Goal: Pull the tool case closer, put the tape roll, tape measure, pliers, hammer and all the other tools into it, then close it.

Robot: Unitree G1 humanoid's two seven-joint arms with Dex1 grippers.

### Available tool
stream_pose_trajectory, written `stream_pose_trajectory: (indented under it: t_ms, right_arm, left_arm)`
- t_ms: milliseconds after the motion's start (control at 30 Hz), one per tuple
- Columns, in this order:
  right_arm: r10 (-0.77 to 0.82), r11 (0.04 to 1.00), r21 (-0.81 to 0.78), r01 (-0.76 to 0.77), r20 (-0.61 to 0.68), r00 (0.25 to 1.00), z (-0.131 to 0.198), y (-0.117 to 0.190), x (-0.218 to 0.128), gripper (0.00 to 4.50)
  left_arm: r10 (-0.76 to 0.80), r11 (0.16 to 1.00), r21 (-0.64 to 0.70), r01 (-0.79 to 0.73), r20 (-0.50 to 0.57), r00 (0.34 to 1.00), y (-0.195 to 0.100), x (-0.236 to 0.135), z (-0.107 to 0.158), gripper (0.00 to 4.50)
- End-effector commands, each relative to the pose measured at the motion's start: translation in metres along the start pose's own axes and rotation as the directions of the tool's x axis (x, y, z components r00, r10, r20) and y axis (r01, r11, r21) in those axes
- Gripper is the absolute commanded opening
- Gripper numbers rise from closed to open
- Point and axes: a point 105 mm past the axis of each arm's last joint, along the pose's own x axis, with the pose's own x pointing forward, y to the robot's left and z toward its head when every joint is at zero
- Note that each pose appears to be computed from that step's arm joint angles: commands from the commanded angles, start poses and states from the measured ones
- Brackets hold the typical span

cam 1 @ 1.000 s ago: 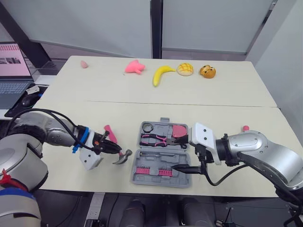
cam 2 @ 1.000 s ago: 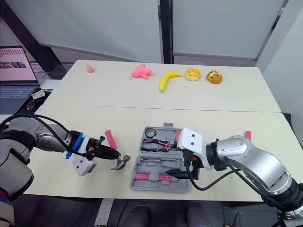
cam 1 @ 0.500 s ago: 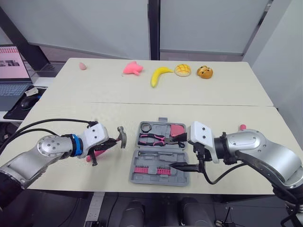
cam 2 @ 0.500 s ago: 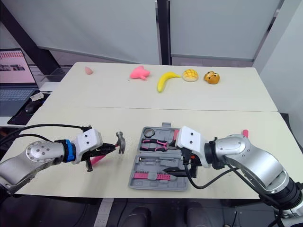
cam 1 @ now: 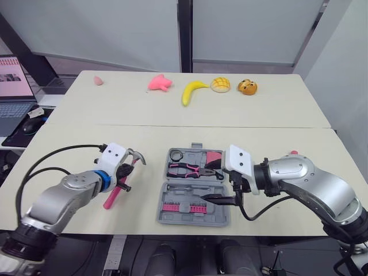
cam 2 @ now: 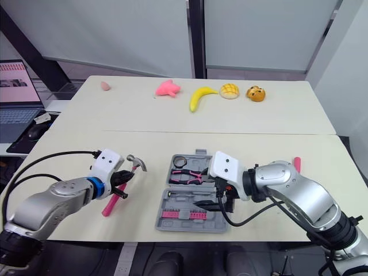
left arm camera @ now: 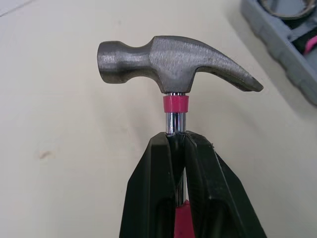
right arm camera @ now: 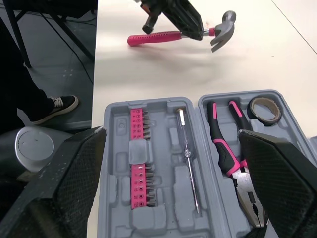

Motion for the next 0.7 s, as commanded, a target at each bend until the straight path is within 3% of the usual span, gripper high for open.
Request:
stream_pose_trajectory:
  t_ms: [33, 233, 467, 700]
  right_arm:
    - [-0.008, 0.999, -0.052, 0.01, 0.021, 1.0, 0.01, -0.003, 0.002, 4.5]
    - [-0.034, 0.997, -0.07, 0.034, 0.009, 0.999, 0.009, -0.009, 0.004, 4.5]
    - [-0.04, 0.997, -0.065, 0.042, 0.023, 0.999, 0.011, -0.008, 0.004, 4.5]
    - [-0.039, 0.998, -0.052, 0.04, 0.032, 0.999, 0.013, -0.009, 0.003, 4.5]
  left_arm:
    - [0.121, 0.99, -0.078, -0.12, 0.008, 0.993, 0.011, 0.002, 0.011, 0.03]
    - [0.183, 0.956, -0.219, -0.198, -0.088, 0.979, 0.005, 0.011, -0.004, 0.03]
    - [0.201, 0.935, -0.27, -0.231, -0.135, 0.97, 0.006, 0.021, -0.013, 0.03]
    - [0.177, 0.926, -0.315, -0.206, -0.12, 0.977, 0.003, 0.028, -0.015, 0.03]
